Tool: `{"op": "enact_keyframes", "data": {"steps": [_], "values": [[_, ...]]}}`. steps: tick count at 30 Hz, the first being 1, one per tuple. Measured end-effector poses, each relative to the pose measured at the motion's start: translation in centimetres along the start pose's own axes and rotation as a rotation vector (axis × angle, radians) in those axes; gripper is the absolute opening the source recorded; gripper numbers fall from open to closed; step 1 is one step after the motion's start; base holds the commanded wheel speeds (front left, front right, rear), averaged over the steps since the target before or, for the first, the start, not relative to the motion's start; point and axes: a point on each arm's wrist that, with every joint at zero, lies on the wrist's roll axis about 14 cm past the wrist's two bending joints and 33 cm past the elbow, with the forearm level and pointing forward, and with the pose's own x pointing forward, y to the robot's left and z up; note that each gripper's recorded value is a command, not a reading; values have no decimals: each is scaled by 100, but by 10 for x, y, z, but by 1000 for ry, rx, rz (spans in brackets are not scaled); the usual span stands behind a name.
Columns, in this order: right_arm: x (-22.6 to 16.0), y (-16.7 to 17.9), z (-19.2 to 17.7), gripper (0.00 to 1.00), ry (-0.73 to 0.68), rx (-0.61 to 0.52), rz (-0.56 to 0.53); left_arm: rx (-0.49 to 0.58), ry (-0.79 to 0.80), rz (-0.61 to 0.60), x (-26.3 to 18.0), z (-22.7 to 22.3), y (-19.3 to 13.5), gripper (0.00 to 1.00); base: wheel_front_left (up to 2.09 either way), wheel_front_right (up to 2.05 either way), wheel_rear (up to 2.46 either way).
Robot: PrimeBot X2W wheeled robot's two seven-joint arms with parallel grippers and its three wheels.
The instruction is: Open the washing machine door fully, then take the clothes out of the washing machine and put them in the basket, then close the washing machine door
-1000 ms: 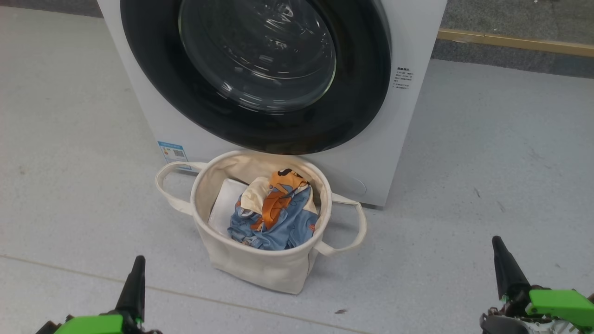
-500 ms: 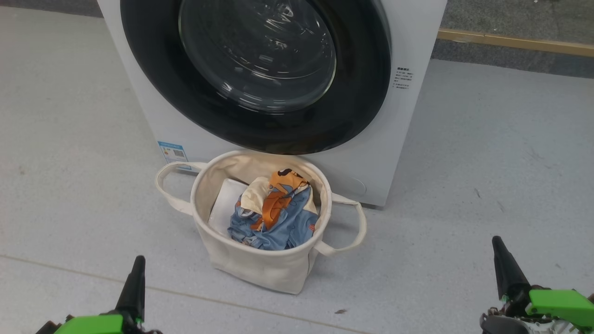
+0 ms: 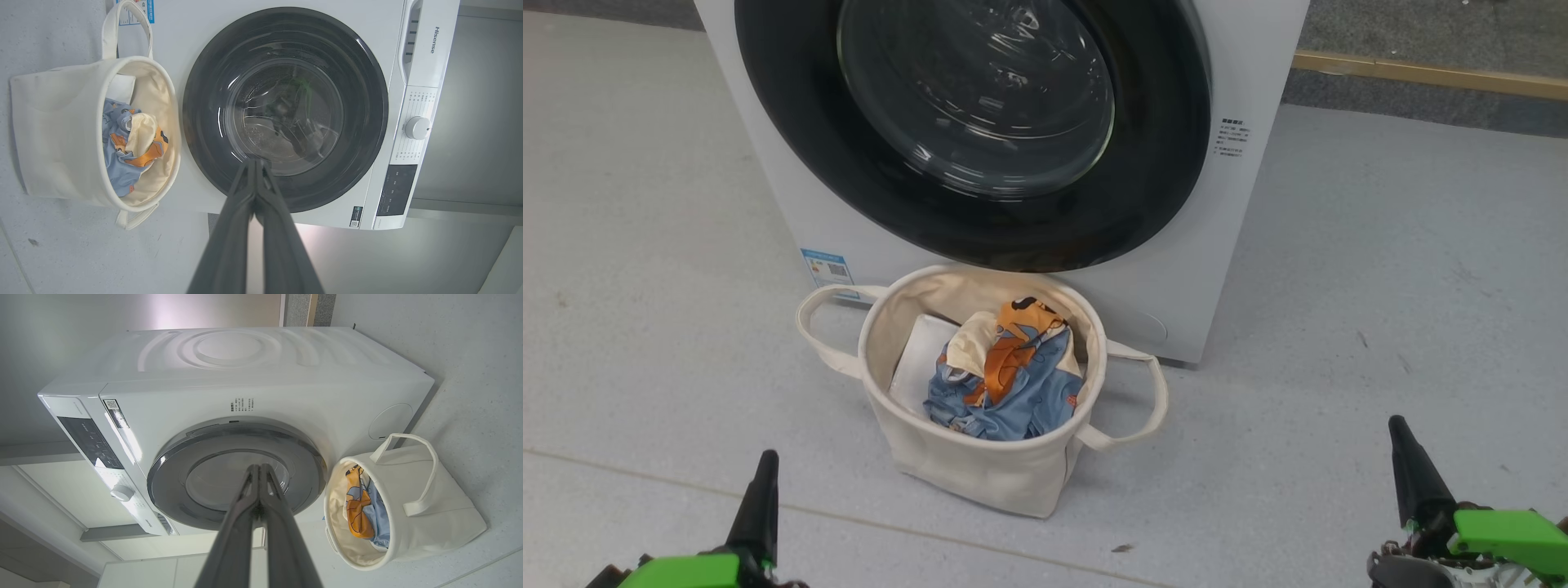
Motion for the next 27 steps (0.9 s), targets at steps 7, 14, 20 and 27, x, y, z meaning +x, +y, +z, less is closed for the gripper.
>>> {"op": "enact_keyframes", "data": {"steps": [7, 14, 20, 27], "values": [[0, 0, 0, 0, 0, 0, 0, 0, 0, 0, 0, 0, 0, 0, 0, 0, 0], [0, 0, 0, 0, 0, 0, 0, 0, 0, 0, 0, 0, 0, 0, 0, 0, 0], [0, 0, 0, 0, 0, 0, 0, 0, 0, 0, 0, 0, 0, 0, 0, 0, 0], [0, 0, 0, 0, 0, 0, 0, 0, 0, 0, 0, 0, 0, 0, 0, 0, 0]]}}
